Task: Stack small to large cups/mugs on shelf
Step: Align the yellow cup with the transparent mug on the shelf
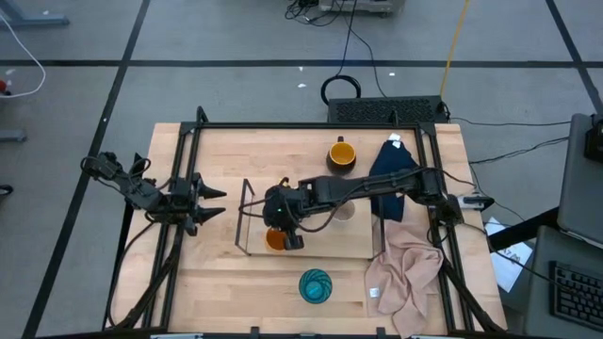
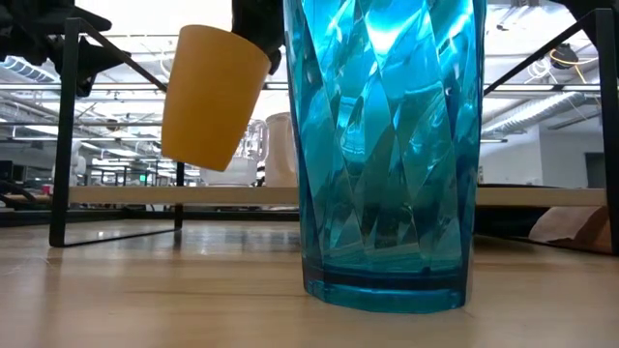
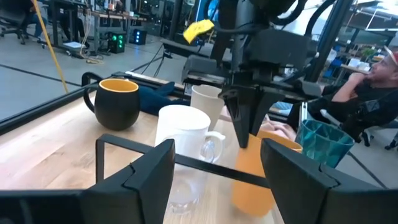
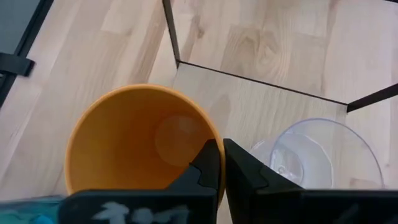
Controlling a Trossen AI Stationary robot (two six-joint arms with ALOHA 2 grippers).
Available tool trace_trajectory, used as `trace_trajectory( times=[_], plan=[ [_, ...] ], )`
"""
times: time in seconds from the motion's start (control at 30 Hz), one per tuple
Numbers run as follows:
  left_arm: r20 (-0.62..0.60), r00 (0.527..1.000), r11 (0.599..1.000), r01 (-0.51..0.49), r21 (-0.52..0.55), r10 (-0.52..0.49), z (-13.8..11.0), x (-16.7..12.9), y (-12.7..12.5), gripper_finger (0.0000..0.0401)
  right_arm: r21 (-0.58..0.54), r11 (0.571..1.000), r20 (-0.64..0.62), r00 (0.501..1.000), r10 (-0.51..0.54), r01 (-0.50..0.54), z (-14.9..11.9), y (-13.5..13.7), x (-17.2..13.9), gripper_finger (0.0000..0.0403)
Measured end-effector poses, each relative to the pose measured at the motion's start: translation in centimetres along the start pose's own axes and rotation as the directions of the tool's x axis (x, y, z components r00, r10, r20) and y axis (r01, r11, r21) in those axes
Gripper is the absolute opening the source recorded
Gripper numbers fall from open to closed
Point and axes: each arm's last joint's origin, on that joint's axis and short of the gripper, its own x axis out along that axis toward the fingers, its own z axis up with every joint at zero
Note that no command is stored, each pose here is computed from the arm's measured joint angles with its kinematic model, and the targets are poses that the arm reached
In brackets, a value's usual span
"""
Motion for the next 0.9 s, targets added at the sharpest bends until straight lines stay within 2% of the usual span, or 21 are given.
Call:
trace_trajectory(
  times=[0.9],
  plan=[
    [-0.009,1.000,1.000,0.008,0.000,-0.008,-0.07,0.00,-0.01,0.0237,0.005,1.000,-0.048,0.999,-0.019,0.020,-0.45,-0.01,-0.01,0.0012]
  ],
)
